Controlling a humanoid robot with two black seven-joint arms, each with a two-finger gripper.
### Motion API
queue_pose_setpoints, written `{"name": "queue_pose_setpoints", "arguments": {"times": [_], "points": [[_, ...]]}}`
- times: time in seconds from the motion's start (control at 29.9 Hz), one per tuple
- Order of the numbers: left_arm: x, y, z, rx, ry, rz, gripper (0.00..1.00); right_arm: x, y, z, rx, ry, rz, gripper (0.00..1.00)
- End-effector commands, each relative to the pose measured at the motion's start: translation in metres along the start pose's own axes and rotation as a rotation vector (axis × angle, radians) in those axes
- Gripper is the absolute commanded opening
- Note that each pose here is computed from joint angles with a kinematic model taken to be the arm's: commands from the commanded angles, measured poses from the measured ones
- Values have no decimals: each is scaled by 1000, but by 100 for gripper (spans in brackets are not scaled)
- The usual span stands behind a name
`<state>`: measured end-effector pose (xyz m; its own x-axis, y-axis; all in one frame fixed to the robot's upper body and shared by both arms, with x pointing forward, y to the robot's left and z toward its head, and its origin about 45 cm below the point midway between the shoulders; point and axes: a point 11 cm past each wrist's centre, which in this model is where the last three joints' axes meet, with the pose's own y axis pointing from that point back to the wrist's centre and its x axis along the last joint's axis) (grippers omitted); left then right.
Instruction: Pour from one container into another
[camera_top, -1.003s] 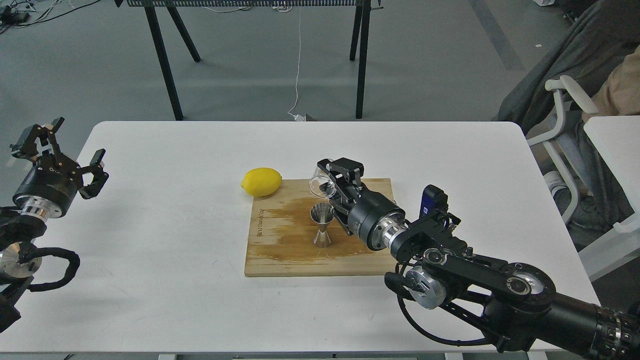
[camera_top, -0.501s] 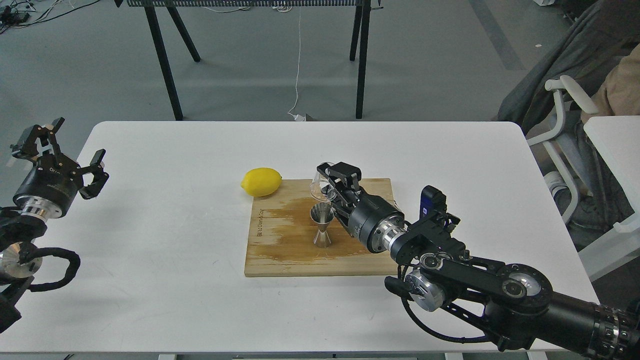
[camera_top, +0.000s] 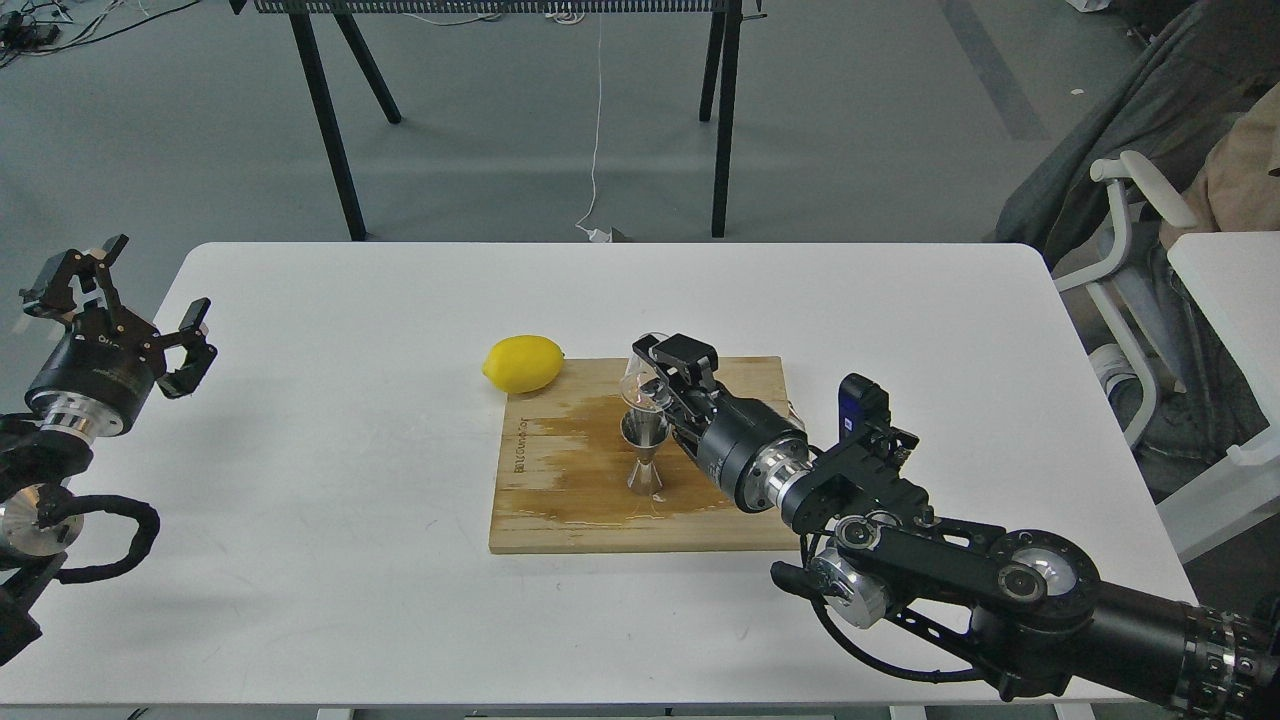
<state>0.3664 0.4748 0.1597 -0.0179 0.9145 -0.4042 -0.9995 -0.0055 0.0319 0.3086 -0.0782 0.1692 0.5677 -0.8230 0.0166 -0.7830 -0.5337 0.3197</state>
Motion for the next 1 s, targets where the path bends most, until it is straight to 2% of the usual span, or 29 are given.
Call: {"name": "queue_pose_setpoints", "arguments": {"times": [0.0, 0.97], "points": [[0, 0, 0, 0, 1, -1, 97, 0, -1, -1, 7, 28, -2, 35], [4, 2, -4, 4, -2, 18, 97, 2, -6, -2, -1, 132, -23, 35]]}}
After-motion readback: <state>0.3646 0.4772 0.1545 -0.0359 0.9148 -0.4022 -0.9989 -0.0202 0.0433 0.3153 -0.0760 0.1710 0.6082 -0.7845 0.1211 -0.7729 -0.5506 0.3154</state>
